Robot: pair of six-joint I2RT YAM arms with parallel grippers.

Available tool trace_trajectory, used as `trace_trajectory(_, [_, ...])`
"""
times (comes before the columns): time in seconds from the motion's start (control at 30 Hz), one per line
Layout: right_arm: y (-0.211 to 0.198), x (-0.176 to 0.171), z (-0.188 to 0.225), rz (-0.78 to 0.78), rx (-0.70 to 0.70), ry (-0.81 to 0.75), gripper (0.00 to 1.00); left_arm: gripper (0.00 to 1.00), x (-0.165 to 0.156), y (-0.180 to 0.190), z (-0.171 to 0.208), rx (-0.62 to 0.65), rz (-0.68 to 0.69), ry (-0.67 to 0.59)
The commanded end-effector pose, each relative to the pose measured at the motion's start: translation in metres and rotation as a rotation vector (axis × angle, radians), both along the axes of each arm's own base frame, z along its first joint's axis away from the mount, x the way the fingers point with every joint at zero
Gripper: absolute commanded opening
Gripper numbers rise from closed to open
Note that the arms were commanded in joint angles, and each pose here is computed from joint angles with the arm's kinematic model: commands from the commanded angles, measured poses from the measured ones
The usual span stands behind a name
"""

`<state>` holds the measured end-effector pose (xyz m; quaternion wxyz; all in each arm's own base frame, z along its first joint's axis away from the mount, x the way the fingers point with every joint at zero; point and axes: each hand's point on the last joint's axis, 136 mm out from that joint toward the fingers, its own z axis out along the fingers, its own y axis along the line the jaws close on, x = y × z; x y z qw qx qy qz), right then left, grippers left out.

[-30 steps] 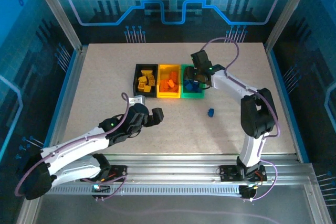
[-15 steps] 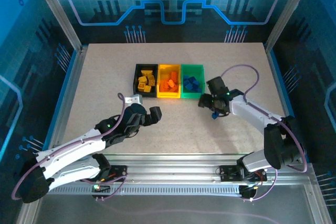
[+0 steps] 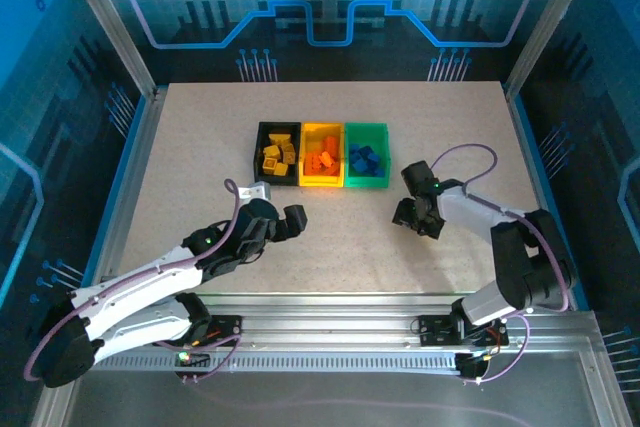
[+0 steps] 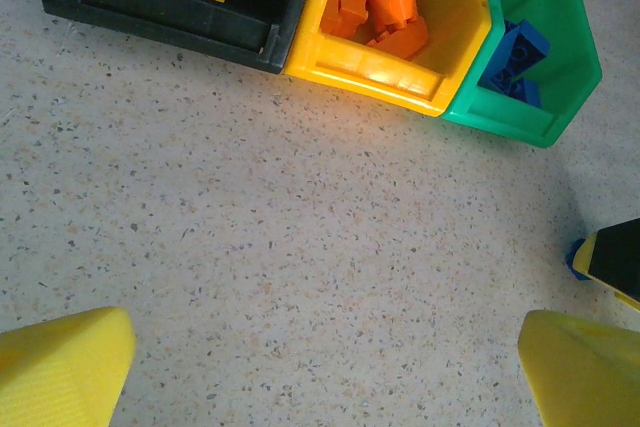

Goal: Sort the legos into containers by color

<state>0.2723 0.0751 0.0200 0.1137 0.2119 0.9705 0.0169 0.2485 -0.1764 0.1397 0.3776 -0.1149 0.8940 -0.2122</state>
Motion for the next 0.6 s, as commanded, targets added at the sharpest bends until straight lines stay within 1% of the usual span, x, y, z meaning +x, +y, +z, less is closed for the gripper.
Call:
trace_trajectory(0.0, [-0.007, 0.020, 0.004, -0.021, -0.026, -0.034, 0.64, 0.99, 0.001, 0.001, -0.003, -0.020, 0.011, 0.005])
trace_trajectory(0.13, [-0.009, 0.029, 0.006, -0.008, -0.045, -0.046, 0.48, 0.99, 0.002, 0.000, -0.003, -0.026, 0.010, 0.009])
trace_trajectory(0.27, [-0.008, 0.030, 0.011, 0.025, -0.050, -0.056, 0.35, 0.99, 0.003, 0.001, -0.004, -0.028, 0.013, 0.014])
trace_trajectory(0.3, [-0.004, 0.040, 0.023, 0.038, -0.037, -0.095, 0.32, 0.99, 0.004, 0.001, -0.004, -0.030, 0.013, 0.014])
trace_trajectory(0.33, [-0.001, 0.042, 0.030, 0.056, -0.029, -0.115, 0.30, 0.99, 0.004, 0.001, -0.004, -0.029, 0.013, 0.015])
trace_trajectory(0.43, [0.016, 0.048, 0.061, 0.131, -0.002, -0.202, 0.29, 0.99, 0.004, 0.001, -0.004, -0.028, 0.014, 0.019])
trace_trajectory(0.57, [0.055, 0.067, 0.107, 0.269, 0.023, -0.316, 0.30, 0.99, 0.004, 0.003, -0.003, -0.029, 0.020, 0.019])
